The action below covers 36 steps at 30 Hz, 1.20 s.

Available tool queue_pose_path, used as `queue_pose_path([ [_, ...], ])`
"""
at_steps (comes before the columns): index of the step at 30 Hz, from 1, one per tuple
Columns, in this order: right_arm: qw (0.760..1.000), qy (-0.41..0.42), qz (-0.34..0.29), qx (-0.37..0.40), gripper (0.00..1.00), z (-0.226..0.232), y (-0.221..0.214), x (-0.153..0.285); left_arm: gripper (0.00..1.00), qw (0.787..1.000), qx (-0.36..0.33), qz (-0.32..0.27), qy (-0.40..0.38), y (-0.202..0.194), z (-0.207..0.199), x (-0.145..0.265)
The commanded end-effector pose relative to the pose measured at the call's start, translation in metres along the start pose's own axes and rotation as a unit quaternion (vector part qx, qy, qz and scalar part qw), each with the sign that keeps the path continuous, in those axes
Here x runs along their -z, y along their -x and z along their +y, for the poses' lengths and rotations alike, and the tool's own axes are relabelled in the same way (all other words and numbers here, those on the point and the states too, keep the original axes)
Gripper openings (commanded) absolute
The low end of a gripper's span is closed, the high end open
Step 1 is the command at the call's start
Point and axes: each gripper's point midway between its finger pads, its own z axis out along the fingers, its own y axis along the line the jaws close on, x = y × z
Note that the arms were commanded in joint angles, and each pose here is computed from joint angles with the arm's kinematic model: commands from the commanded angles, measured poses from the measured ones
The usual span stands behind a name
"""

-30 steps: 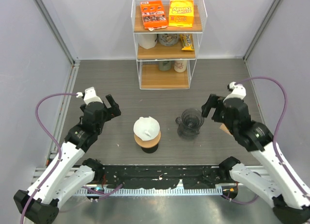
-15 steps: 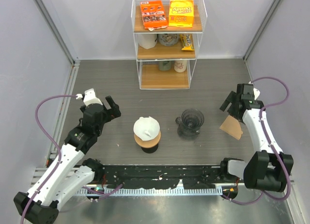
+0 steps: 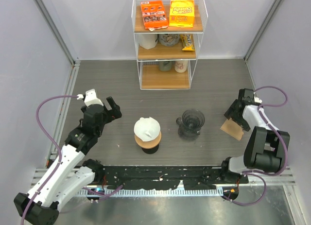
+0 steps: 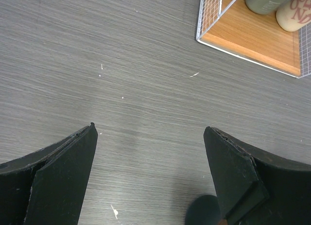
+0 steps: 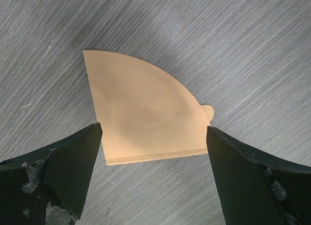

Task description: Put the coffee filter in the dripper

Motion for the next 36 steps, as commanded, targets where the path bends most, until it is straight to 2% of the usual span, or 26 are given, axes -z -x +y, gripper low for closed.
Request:
queue_pose_path([
  [1,1.0,0.0,-0.012,-0.011,0.95,0.005,0.008,-0.013,1.0,0.999,0.011,-0.029,-0.008,0.015,-0.003,0.001],
  [8,1.0,0.007,0.014,-0.014,0.95,0.007,-0.014,-0.029,1.0,0.999,0.011,-0.03,0.0,0.016,0.0,0.001],
  [17,0.999,0.009,0.036,-0.007,1.0,0.007,-0.031,-0.04,0.99,0.999,0.014,-0.035,0.004,0.017,0.003,0.003],
  [28,0.998,0.045,0.035,-0.004,0.6,0.018,-0.033,-0.039,0.99,0.999,0.016,-0.038,0.004,0.017,0.004,0.004],
  [34,0.997,0.067,0.033,-0.001,0.47,0.025,-0.032,-0.037,1.0,0.999,0.017,-0.039,0.004,0.018,0.005,0.005],
  [36,0.996,0.078,0.031,0.0,0.39,0.028,-0.031,-0.035,1.0,0.999,0.018,-0.039,0.005,0.018,0.005,0.005],
])
